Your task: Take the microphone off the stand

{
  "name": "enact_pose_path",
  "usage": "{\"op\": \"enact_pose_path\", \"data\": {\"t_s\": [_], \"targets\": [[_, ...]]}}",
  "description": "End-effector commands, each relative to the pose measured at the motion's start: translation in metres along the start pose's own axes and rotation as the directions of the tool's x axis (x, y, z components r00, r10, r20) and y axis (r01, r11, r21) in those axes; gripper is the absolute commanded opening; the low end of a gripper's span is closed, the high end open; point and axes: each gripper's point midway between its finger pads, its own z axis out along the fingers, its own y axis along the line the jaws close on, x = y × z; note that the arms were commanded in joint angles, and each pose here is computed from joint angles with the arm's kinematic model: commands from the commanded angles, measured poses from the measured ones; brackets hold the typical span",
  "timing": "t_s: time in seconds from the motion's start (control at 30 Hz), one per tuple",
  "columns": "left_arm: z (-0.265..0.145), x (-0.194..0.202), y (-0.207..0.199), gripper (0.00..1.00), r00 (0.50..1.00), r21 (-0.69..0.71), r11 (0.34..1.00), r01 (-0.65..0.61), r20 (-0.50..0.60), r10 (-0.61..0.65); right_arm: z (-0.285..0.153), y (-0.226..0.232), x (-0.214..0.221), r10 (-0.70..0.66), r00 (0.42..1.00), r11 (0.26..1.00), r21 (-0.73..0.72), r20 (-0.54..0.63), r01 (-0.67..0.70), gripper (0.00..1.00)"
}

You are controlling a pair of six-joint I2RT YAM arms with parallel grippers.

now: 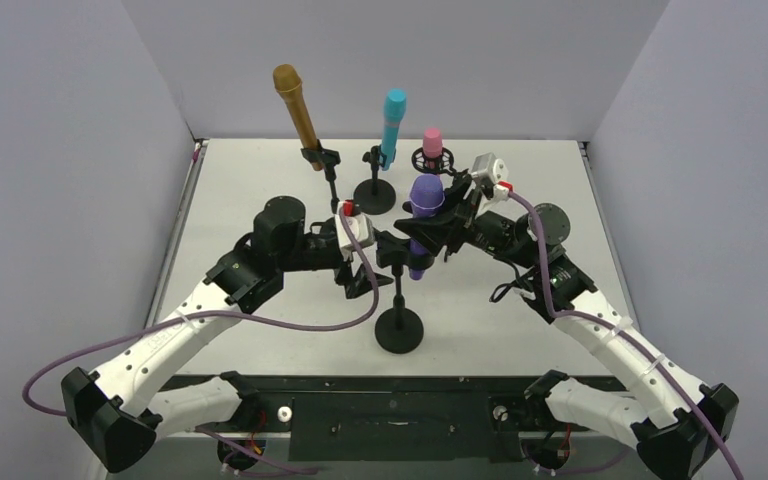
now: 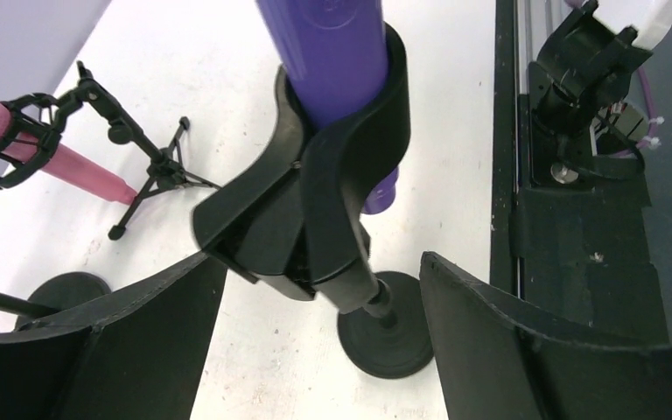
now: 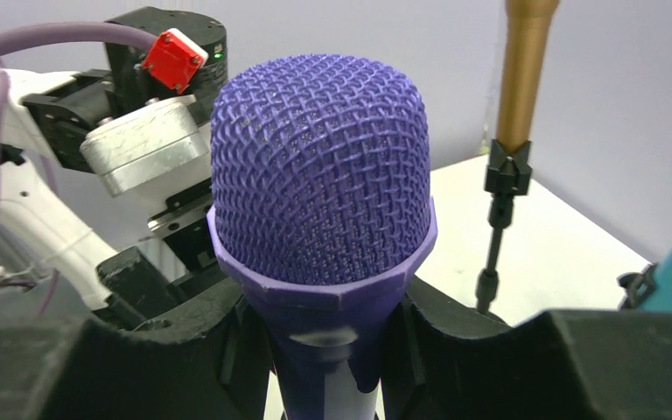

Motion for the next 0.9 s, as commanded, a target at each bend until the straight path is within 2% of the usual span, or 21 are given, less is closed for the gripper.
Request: {"op": "enact_pose_path", "data": {"t_s": [0.0,0.1,0.53,0.63,0.87], "targets": [[-0.014,-0.038,0.001,0.79,0.983,0.008,0.999,-0.041,0.179,0.039,-0.004,0.035,-0.049,-0.053,0.986,0.976,-0.200,0.157,0.084,0.00],[-0.021,-0.053,0.003,0.79,0.964,0.023,0.999,-0.030,0.265,0.022,-0.004,0.038,-0.043,-0.051,0.989,0.969,-0.231,0.138,0.083,0.00],[-0.018,-0.055,-0.005,0.72,0.941,0.145,0.989,0.015,0.332,-0.063,-0.005,0.031,-0.030,-0.094,0.987,0.968,-0.218,0.134,0.122,0.00],[-0.015,-0.053,-0.006,0.69,0.944,0.170,0.985,0.028,0.319,-0.082,-0.005,0.029,-0.031,-0.100,0.986,0.970,-0.209,0.137,0.127,0.00],[-0.009,-0.039,-0.005,0.72,0.952,0.184,0.981,0.061,0.286,-0.113,-0.005,0.027,-0.031,-0.102,0.985,0.971,-0.203,0.138,0.129,0.00]]}}
